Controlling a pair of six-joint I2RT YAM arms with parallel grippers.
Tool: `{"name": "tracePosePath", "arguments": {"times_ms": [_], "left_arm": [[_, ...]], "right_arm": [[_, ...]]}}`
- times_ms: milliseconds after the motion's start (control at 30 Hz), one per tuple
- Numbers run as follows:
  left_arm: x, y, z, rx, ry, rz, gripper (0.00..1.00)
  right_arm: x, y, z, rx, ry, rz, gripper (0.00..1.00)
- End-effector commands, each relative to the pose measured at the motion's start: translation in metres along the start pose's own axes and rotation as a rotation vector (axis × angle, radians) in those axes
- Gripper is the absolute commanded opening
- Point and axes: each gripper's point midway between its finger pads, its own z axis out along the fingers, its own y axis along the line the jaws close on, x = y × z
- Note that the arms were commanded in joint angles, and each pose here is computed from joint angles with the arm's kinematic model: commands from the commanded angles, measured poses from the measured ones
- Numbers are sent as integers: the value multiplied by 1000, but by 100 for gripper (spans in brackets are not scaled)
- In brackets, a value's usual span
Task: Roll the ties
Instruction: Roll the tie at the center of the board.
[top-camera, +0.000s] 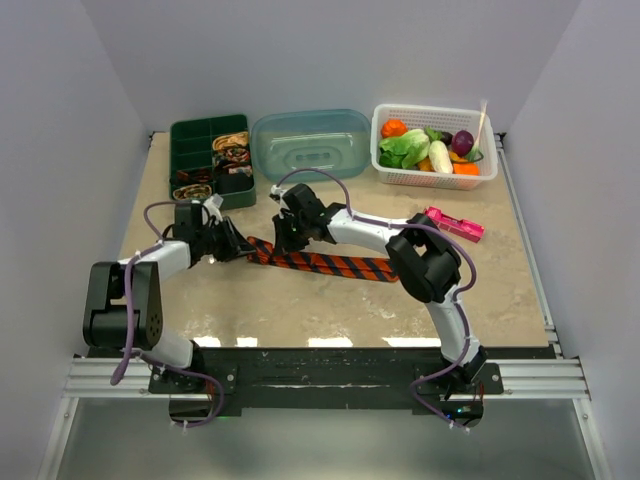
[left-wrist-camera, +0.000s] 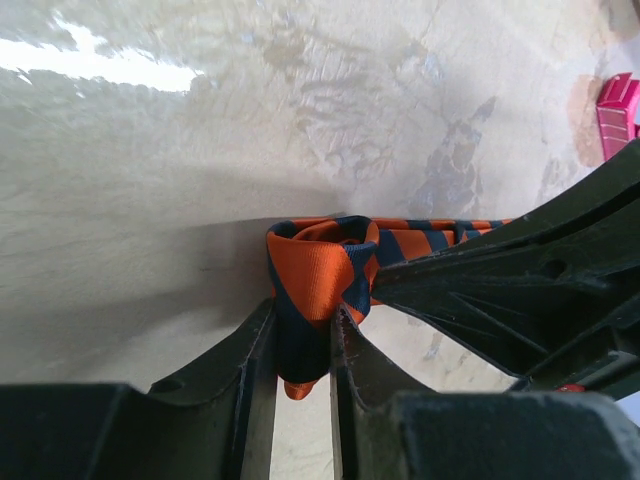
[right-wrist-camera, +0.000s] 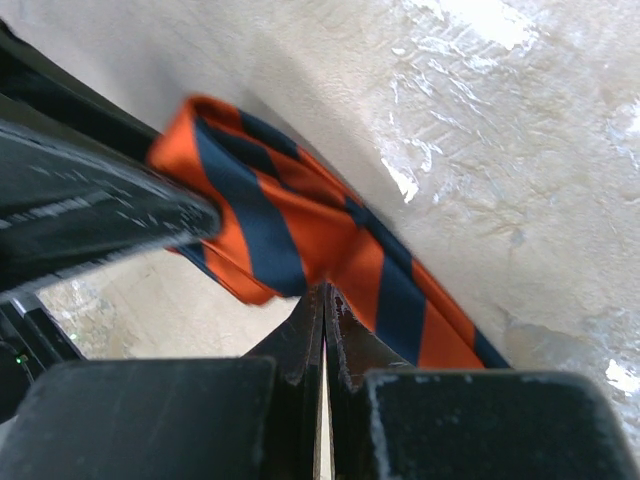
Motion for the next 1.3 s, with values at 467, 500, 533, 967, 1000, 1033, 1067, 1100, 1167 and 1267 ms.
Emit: {"name": "tracePosePath", "arguments": {"times_ms": [467,500,533,967,1000,1033,1067,1100,1167,1267], "left_arm": [[-36,4,-32,-321,-53,254,0],[-35,3,-31,-325,-50,262,0],[-36,2,-31,-335,-54,267,0],[-36,-6,-35,-377,-56,349,0],[-36,-7,-36,-378,-59,351,0],[-36,-9,-36,-380,-59,359,0],[-37,-10,-36,-382,-58,364,0],[-37,-10,-36,-390,-60,370,0],[-36,-15,-35,-387,-56,386,0],[-33,-20,-31,-383,-42,402,0]], "right_arm": [[-21,24,-17,-49,-45,-9,0],[-21,25,-14,-55,-46,-7,0],[-23,27,-13,-62,-51,-2,0],[-7,53,23,-127,5,5,0],[-9,54,25,-131,1,4,0],[-8,56,26,-136,6,6,0],[-6,55,29,-138,12,9,0],[-7,56,32,-146,4,13,0],[-8,57,35,-153,0,24,0],[-16,61,35,-164,-20,35,0]]}}
